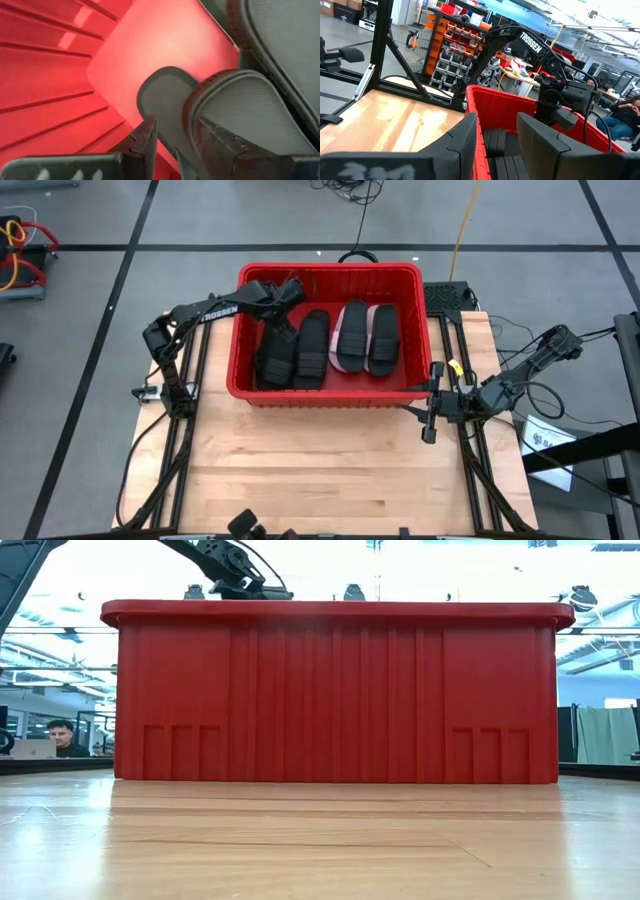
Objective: Pick and place slides into bin
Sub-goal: Put the black slide into the red bin, then return to Home Position
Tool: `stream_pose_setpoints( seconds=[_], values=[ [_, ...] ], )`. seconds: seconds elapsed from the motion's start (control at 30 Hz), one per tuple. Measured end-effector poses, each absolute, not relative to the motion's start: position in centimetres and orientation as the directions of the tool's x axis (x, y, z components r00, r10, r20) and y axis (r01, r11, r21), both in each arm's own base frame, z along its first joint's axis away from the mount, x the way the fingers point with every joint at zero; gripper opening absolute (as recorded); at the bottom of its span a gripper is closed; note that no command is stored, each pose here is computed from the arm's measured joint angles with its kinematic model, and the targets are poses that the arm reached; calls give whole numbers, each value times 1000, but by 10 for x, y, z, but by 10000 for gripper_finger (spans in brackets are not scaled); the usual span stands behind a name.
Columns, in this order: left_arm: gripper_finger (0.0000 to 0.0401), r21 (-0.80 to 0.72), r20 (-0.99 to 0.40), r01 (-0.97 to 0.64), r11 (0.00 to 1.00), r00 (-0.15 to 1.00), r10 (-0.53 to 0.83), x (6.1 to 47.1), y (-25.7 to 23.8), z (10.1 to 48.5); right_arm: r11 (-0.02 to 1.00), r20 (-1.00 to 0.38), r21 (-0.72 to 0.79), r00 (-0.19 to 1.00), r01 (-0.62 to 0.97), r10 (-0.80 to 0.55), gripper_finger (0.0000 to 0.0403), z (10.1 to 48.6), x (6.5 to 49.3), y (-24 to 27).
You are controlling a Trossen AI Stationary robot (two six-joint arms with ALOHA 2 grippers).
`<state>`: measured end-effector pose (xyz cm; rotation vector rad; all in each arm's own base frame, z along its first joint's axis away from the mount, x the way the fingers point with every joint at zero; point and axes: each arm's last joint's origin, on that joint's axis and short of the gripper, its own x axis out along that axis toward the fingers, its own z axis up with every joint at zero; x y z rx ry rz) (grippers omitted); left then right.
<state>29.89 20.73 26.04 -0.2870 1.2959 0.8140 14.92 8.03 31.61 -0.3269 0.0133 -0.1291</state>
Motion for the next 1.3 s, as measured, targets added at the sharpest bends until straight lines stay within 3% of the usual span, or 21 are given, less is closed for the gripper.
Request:
stream_pose_setpoints(
  seconds=[0.3,0.9,1.13,1.3],
  values=[
    [127,204,-937,-671,713,77,341,300,206,258,938,8,-324,992,124,-129,130,316,149,80],
    [127,308,-913,-699,646,-25,408,292,210,250,929,8,-347,991,126,-131,130,316,149,80],
    [127,267,-868,-745,612,90,489,276,188,299,934,47,-303,982,187,-181,123,322,147,77],
    [99,204,-798,-742,638,252,548,256,150,350,953,83,-233,980,194,-180,68,328,140,73]
  ],
)
